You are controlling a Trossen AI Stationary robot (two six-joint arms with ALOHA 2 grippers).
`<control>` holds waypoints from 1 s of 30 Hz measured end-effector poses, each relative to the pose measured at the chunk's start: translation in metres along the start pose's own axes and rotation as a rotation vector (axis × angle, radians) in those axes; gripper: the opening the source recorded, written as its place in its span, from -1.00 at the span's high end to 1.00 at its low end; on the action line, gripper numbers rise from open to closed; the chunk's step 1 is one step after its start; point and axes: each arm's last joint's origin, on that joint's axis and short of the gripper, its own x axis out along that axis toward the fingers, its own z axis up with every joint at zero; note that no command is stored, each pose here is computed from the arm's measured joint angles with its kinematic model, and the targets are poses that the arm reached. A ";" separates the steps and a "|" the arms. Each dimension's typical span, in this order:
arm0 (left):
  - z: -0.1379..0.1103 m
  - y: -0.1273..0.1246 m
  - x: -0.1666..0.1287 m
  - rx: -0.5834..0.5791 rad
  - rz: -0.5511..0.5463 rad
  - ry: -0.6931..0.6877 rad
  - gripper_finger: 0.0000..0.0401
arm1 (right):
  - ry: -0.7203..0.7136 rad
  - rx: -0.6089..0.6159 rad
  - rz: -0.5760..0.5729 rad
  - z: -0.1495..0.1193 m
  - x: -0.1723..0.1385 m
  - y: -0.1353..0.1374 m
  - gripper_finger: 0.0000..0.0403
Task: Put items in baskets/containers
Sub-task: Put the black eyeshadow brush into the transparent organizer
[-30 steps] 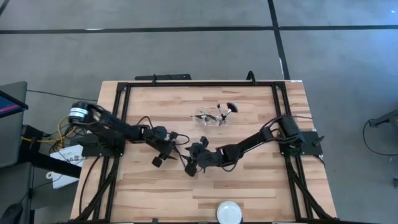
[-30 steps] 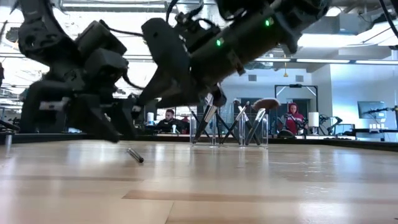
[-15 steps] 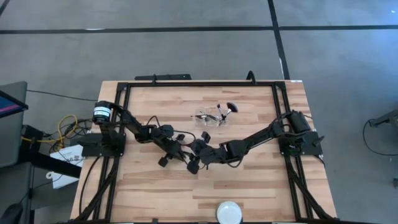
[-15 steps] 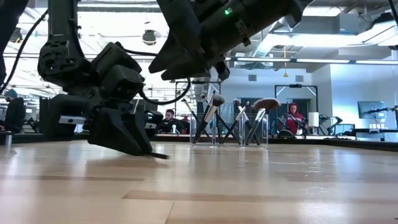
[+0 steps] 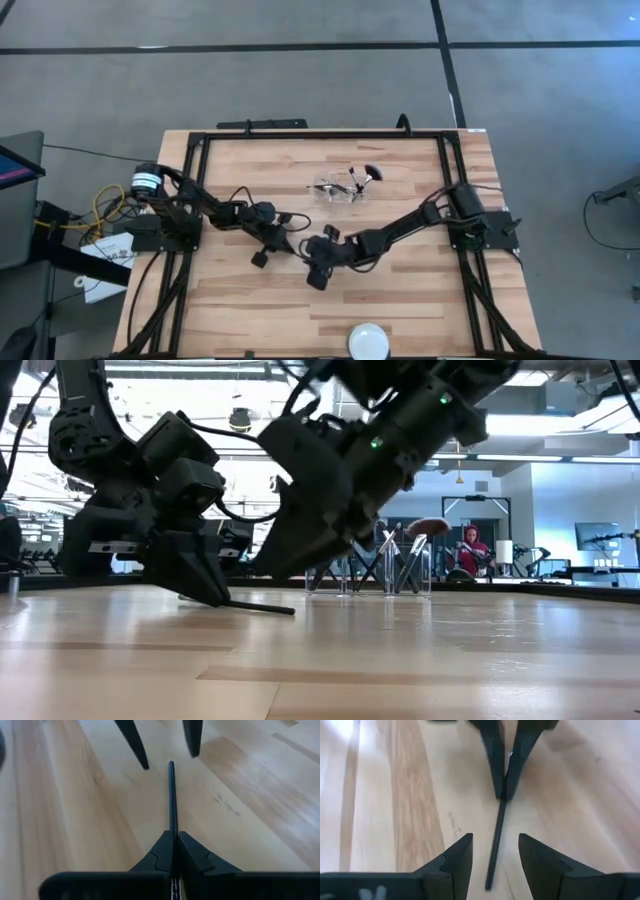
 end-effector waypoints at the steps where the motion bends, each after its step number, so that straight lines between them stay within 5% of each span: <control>1: 0.000 -0.001 -0.001 -0.003 -0.005 0.007 0.94 | 0.021 -0.007 0.010 0.002 0.002 -0.001 0.27; 12: 0.001 -0.001 -0.001 -0.009 0.015 0.024 0.94 | 0.118 0.012 0.036 0.028 0.009 -0.028 0.26; 30: 0.006 0.004 0.000 0.009 0.053 0.017 0.93 | 0.177 -0.065 0.074 0.023 0.038 -0.027 0.41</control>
